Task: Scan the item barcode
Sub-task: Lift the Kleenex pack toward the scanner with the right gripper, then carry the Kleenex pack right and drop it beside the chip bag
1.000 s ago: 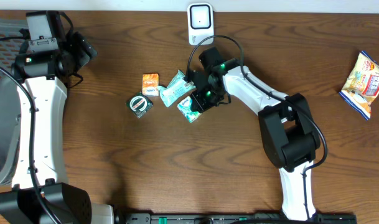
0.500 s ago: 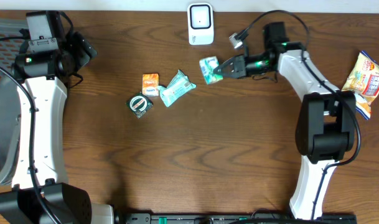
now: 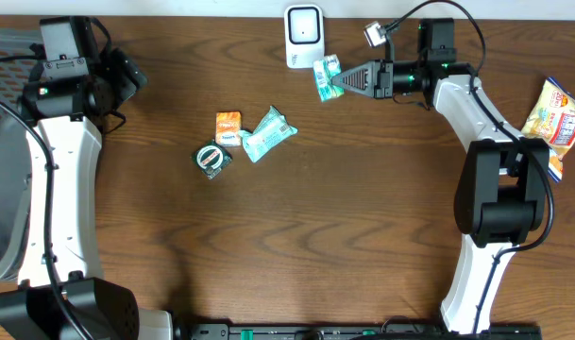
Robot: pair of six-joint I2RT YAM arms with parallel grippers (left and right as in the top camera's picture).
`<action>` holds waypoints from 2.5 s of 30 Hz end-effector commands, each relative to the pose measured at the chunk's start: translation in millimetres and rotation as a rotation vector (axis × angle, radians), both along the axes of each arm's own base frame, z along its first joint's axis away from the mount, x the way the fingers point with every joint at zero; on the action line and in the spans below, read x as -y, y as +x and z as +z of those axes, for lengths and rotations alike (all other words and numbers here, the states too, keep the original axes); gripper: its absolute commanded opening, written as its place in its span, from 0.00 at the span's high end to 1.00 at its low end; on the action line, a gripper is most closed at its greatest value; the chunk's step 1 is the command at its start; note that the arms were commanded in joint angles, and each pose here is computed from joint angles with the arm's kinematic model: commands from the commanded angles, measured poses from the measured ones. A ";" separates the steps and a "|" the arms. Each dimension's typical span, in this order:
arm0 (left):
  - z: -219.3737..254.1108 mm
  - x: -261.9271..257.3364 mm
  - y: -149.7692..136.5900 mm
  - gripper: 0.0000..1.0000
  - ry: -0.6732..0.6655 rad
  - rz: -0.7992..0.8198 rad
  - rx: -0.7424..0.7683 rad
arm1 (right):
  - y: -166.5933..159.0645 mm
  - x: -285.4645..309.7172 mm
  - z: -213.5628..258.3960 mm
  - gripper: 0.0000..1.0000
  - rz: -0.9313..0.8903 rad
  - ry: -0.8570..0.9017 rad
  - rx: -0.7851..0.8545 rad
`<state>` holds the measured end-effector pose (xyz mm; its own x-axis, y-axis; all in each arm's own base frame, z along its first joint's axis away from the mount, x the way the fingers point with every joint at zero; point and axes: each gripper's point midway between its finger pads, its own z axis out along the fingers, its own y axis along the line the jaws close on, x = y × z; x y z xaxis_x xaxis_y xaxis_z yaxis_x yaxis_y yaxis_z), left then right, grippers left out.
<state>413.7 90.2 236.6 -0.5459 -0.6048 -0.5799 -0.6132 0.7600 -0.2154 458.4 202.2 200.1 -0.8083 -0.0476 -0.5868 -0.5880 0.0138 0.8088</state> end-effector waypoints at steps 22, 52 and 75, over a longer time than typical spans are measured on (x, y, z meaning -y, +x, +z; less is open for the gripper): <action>6.0 -2.5 1.5 0.02 0.005 0.018 0.015 | 37.8 19.9 -110.9 0.99 -0.431 -0.783 -0.054; 6.0 -2.5 1.5 0.02 0.005 0.018 0.016 | 191.3 -35.4 -26.7 0.99 -0.789 -1.225 1.235; 6.0 -2.5 1.5 0.02 0.005 0.018 0.016 | 192.2 47.3 8.0 0.99 -0.944 -1.398 1.019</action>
<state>413.6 90.2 236.5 -0.5460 -0.6052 -0.5794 -0.6133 0.7598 -0.2157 646.8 200.9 130.4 -0.2568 -0.7693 -0.5850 -0.3399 0.6385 -0.6905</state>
